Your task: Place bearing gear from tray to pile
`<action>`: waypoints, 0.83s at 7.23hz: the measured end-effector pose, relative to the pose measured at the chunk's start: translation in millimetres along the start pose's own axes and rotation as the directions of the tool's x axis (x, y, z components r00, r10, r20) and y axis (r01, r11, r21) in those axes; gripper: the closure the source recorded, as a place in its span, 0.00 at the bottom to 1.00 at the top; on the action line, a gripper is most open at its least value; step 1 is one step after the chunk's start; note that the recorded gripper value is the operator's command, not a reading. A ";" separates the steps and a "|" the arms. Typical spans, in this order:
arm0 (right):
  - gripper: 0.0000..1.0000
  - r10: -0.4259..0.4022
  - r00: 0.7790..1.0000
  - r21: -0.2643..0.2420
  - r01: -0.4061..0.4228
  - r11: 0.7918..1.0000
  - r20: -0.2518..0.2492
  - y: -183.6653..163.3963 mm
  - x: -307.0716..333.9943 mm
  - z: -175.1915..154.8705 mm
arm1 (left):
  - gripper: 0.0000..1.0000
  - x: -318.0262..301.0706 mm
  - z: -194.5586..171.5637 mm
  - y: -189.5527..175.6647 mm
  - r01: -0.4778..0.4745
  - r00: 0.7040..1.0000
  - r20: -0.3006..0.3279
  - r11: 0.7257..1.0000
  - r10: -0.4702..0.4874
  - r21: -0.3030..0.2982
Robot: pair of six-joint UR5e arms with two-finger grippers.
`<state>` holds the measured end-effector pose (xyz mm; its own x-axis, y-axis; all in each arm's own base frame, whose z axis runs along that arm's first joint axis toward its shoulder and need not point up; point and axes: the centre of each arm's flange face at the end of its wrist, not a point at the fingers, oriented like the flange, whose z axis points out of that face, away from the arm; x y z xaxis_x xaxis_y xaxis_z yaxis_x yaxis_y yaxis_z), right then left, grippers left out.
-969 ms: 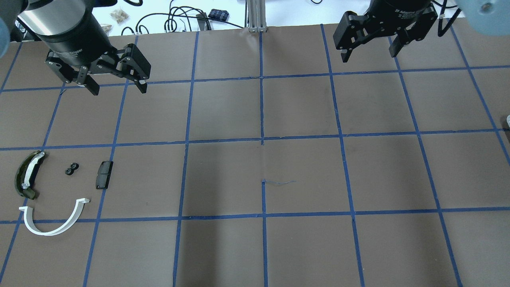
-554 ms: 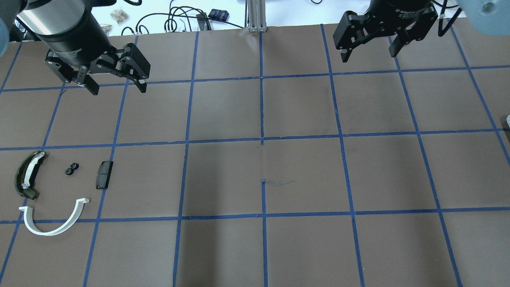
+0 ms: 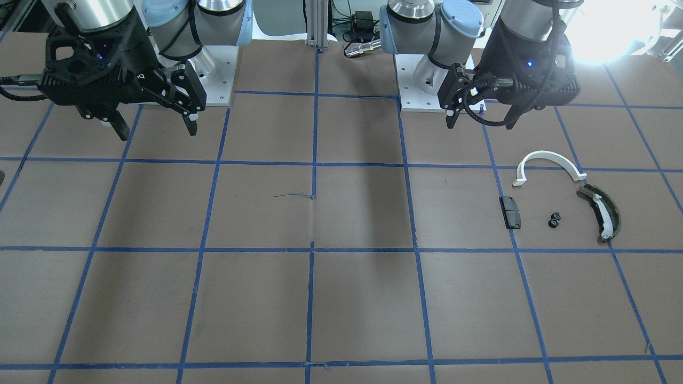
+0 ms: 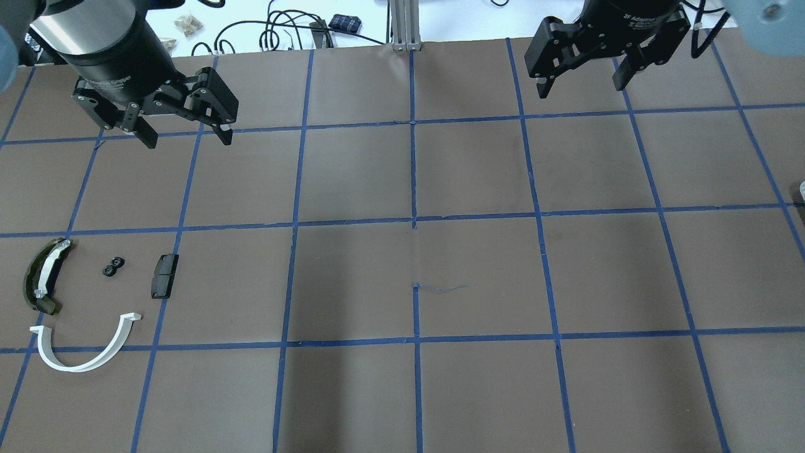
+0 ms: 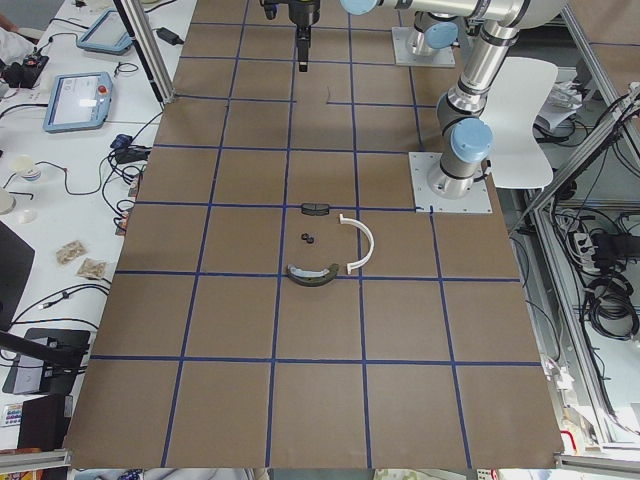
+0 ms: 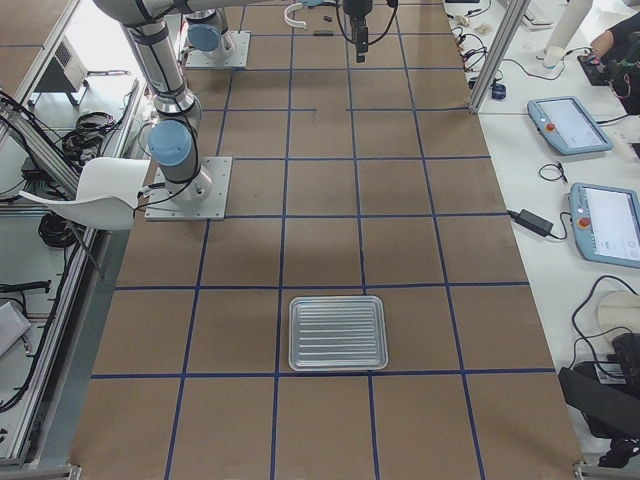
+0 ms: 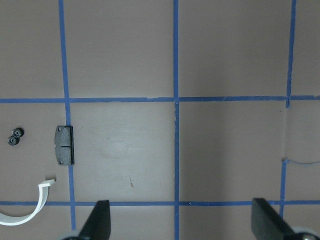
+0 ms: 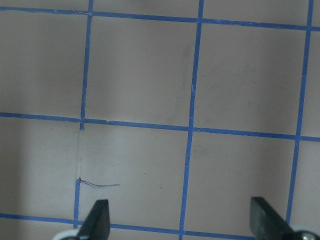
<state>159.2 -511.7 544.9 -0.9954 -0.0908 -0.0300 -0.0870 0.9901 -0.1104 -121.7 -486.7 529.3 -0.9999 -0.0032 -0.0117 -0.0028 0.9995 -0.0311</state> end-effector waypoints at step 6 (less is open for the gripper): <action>0.00 -0.002 1.000 0.002 0.002 1.000 0.002 0.0 -0.2 -0.6 | 0.00 -1.8 -0.7 -1.5 0.003 1.000 -0.001 1.000 -0.003 0.002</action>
<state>159.4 -511.6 545.4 -0.9952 -0.0926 -0.0318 -0.0885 0.9897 -0.1123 -120.0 -488.2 530.1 -0.9999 -0.0064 -0.0105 -0.0061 0.9994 -0.0335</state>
